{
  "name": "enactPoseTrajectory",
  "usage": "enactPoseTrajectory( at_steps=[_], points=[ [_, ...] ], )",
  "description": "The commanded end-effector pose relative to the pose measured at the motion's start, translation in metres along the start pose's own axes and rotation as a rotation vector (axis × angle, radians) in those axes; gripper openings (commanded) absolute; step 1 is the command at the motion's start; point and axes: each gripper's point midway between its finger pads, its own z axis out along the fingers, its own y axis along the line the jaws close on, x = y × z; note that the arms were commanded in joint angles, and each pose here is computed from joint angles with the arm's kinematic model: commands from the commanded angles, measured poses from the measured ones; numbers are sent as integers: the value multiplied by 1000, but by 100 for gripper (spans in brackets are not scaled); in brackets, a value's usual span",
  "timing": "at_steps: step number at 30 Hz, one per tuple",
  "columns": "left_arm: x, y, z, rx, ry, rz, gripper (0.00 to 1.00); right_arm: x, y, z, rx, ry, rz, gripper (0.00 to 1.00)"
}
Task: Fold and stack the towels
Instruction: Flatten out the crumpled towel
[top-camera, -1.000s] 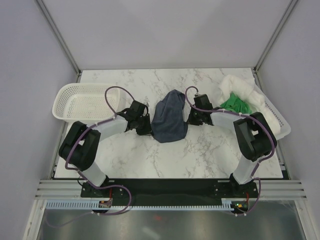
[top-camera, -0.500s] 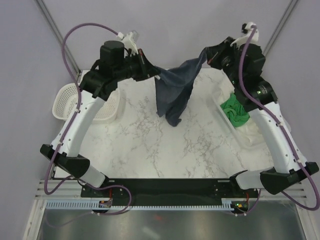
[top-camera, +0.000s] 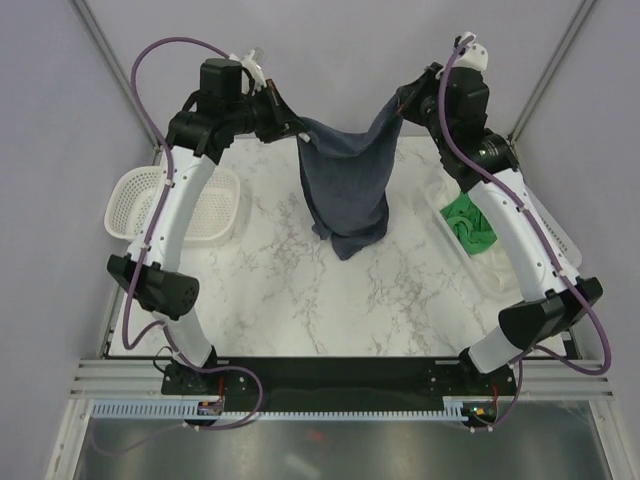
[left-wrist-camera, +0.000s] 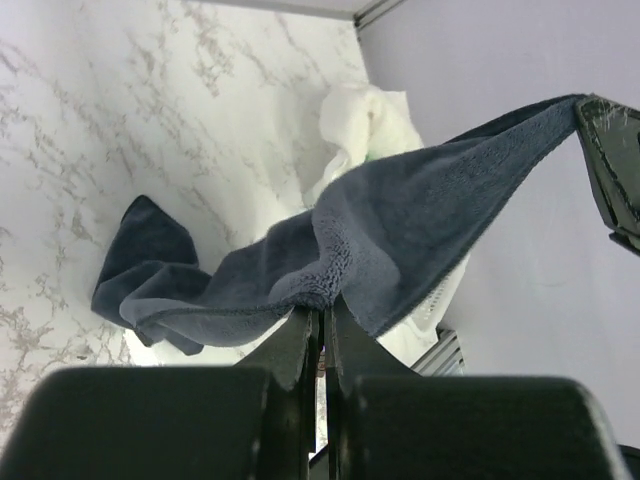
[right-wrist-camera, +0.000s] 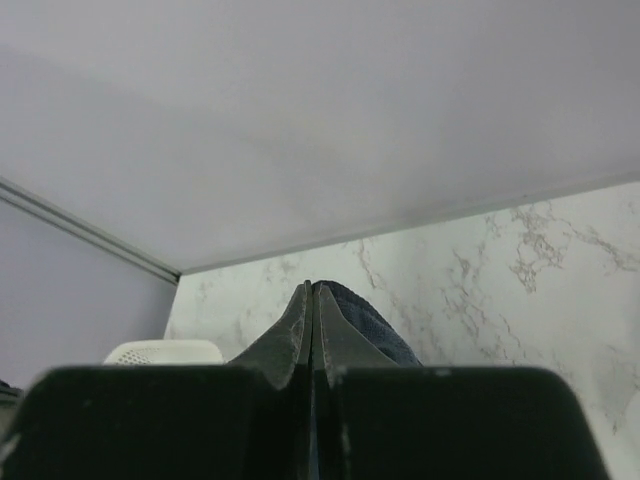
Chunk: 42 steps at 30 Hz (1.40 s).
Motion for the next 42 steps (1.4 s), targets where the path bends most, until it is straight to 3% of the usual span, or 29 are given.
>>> enactPoseTrajectory(
  at_steps=[1,4,5,7,8,9,11,14,16,24,25,29,36,42],
  points=[
    [-1,9,11,39,50,-68,2,3,4,2,-31,10,-16,0],
    [37,42,30,-8,162,-83,2,54,-23,-15,8,125,31,0],
    [65,70,41,-70,229,-112,2,102,-50,-18,47,212,30,0],
    [95,95,45,-130,293,-99,2,124,-63,-40,39,235,94,0],
    [132,120,46,-189,374,-128,2,138,-68,-46,27,242,118,0],
    [147,134,46,-232,392,-106,2,175,-88,-62,41,321,125,0],
    [198,149,32,-286,482,-116,2,215,-106,-79,56,397,160,0],
    [243,165,9,-330,568,-146,2,230,-110,-95,34,427,180,0],
    [231,184,25,-380,465,-100,3,230,-112,-98,36,417,169,0],
    [240,204,79,-358,541,-131,7,280,-143,-86,97,488,122,0],
    [234,201,90,-316,522,-117,24,284,-148,-85,115,491,116,0],
    [229,210,115,-302,524,-86,27,298,-161,-87,151,515,101,0],
    [224,212,122,-277,513,-35,55,301,-170,-83,188,506,73,0],
    [215,197,111,-238,494,-3,62,297,-176,-76,222,479,51,0]
  ],
)
